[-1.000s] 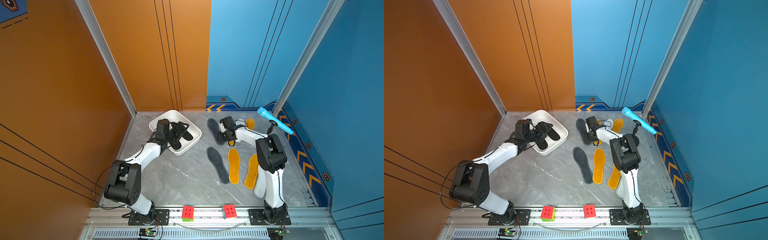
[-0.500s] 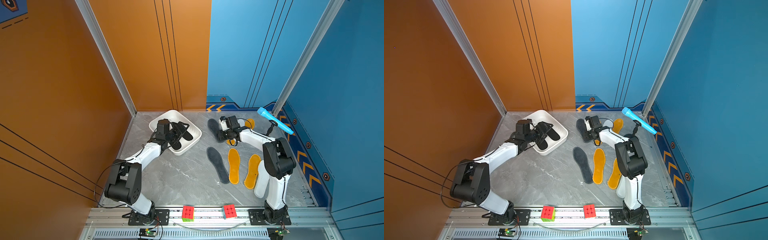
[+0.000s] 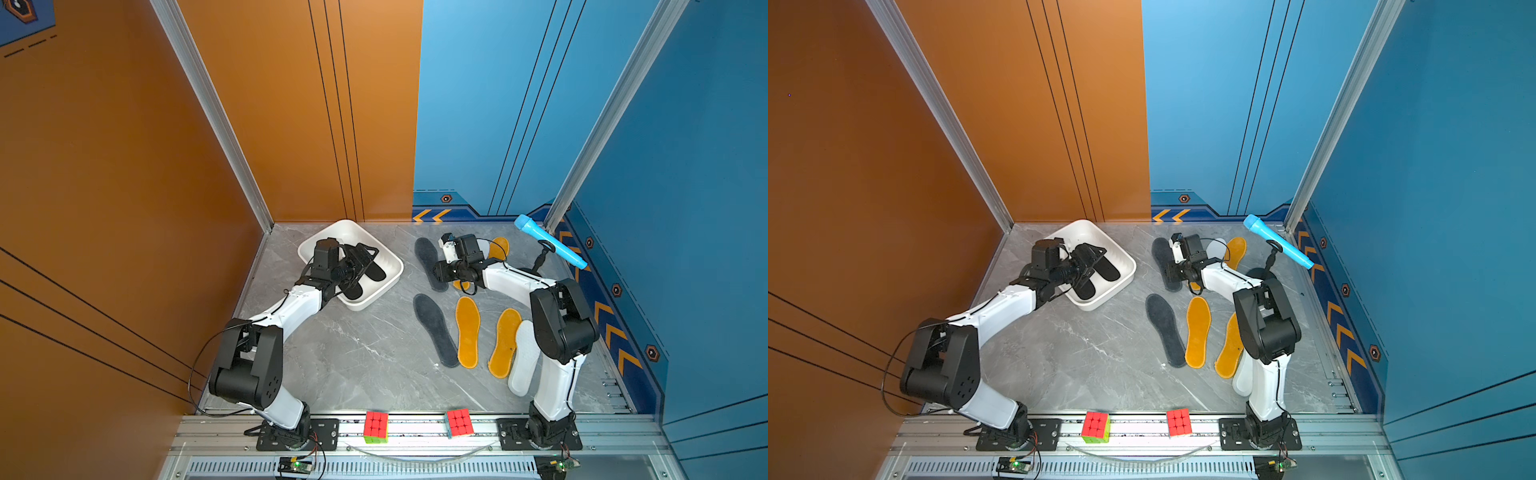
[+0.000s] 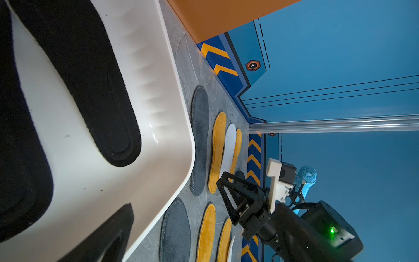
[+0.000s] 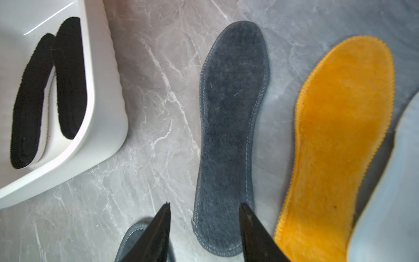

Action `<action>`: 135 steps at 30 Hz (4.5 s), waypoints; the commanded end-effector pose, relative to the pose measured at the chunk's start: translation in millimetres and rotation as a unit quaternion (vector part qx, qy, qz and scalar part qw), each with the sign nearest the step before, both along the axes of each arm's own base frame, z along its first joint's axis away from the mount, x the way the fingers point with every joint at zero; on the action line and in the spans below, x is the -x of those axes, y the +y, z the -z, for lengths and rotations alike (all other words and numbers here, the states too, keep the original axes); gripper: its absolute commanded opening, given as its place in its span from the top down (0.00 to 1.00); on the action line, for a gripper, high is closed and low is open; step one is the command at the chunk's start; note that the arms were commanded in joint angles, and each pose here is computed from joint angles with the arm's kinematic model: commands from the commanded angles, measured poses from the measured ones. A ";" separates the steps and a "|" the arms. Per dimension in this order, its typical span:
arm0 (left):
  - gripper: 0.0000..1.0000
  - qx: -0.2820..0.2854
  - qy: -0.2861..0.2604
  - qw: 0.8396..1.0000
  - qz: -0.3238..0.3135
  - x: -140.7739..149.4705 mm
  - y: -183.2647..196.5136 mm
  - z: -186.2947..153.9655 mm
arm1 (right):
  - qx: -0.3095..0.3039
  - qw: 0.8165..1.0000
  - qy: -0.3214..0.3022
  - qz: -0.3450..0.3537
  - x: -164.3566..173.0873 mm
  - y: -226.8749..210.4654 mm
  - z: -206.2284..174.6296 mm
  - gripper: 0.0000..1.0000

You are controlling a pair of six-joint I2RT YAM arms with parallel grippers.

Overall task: Put the insoles into the storage box
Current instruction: Pick up the insole from the center of the board.

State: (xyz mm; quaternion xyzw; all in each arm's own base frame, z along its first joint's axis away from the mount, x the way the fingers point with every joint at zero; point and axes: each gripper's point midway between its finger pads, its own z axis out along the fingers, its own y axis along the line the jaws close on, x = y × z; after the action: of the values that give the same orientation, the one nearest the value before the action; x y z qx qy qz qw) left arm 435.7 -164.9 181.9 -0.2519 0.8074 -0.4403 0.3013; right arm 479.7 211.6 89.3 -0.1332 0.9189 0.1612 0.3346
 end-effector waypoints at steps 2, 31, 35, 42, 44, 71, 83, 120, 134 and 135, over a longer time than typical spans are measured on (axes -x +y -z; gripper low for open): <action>0.02 0.007 0.000 1.000 0.011 3.9 -4.6 1.6 | 0.038 0.998 0.051 0.029 -9.0 -18.8 31.3 0.51; 0.02 0.008 -0.007 1.000 0.005 7.5 0.1 -4.4 | 0.131 0.980 0.147 -0.006 40.6 -7.2 114.1 0.90; 0.02 0.008 -0.006 1.000 0.004 8.7 1.4 -3.9 | 0.125 0.982 0.138 -0.003 38.9 -8.8 109.8 1.00; 0.02 0.006 -0.013 1.000 0.004 11.1 2.2 -7.5 | 0.053 0.997 0.054 -0.031 23.8 8.0 54.2 1.00; 0.02 0.004 -0.017 1.000 0.004 11.7 3.3 -9.1 | 0.032 0.999 0.021 -0.038 19.3 13.2 28.5 1.00; 0.19 -0.009 -0.098 0.993 0.069 13.2 -53.2 -43.9 | -0.057 0.974 -0.110 -0.192 70.6 106.3 -132.5 1.00; 0.51 0.019 -0.091 0.993 0.074 6.3 -60.3 -34.3 | -0.073 0.969 -0.102 -0.214 79.7 121.0 -131.5 1.00; 1.00 0.031 -0.090 0.995 0.007 9.4 -24.6 -33.1 | -0.089 0.973 -0.091 -0.191 67.0 121.6 -128.9 0.63; 1.00 0.006 -0.029 0.996 -0.085 -20.5 76.6 -28.5 | -0.119 0.977 -0.081 -0.156 61.9 92.5 -130.5 0.61; 1.00 0.004 -0.019 0.996 -0.089 -21.7 81.5 -23.1 | -0.120 0.977 -0.079 -0.155 62.0 91.8 -129.0 0.61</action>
State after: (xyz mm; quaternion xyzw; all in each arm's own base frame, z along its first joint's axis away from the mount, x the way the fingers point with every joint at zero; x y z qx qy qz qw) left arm 457.2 -90.9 217.3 -0.3125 0.7549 -0.4352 0.3783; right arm 422.8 305.9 205.3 -0.2527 0.8386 0.2933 0.3831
